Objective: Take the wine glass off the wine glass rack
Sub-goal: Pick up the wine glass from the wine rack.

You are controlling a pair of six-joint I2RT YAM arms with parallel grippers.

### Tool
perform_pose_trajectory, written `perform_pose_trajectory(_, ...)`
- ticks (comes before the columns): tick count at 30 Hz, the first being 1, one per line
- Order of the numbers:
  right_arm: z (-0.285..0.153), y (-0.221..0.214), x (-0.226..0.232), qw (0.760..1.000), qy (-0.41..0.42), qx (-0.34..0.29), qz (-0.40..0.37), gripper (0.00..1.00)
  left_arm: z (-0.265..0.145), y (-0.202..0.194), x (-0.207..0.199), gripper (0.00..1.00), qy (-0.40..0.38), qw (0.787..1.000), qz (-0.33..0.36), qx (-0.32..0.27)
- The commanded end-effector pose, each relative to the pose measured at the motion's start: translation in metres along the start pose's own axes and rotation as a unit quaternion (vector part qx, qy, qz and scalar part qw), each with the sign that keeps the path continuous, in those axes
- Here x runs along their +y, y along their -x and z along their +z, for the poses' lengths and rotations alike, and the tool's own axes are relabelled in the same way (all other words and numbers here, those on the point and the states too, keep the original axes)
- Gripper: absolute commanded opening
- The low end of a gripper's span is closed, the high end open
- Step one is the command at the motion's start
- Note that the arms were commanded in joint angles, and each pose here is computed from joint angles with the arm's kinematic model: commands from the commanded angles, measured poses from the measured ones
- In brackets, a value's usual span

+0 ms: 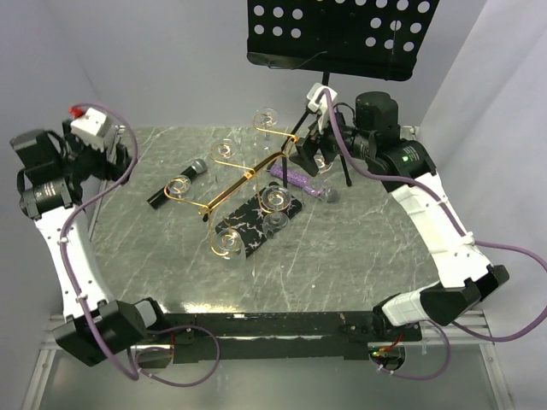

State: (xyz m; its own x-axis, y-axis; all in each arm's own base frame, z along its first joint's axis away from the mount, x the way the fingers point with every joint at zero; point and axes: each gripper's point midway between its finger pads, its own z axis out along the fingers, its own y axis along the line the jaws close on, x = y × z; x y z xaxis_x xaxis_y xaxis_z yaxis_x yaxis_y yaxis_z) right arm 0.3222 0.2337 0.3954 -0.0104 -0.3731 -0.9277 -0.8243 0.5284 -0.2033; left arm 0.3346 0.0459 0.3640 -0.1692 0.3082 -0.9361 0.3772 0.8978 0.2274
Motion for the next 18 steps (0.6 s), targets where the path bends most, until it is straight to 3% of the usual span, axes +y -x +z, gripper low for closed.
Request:
perform_pose_trajectory(1, -0.014, 0.009, -0.01, 0.999, -0.028, -0.02, 0.005, 1.0, -0.008, -0.03, -0.037, 1.0, -0.078, 0.996, -0.022, -0.022)
perform_pose_trajectory(6, -0.014, 0.004, -0.019, 0.999, -0.04, -0.008, 0.01, 1.0, -0.007, -0.096, -0.086, 1.0, -0.16, 0.985, -0.061, 0.021)
perform_pose_trajectory(11, -0.004, 0.0, -0.022, 0.999, -0.035, -0.001, 0.02, 1.0, -0.016, -0.124, -0.118, 1.0, -0.206, 0.976, -0.055, 0.035)
perform_pose_trajectory(18, 0.001, -0.008, -0.031, 0.999, -0.048, 0.019, 0.015, 1.0, 0.001, -0.14, -0.138, 1.0, -0.23, 0.972, -0.055, -0.016)
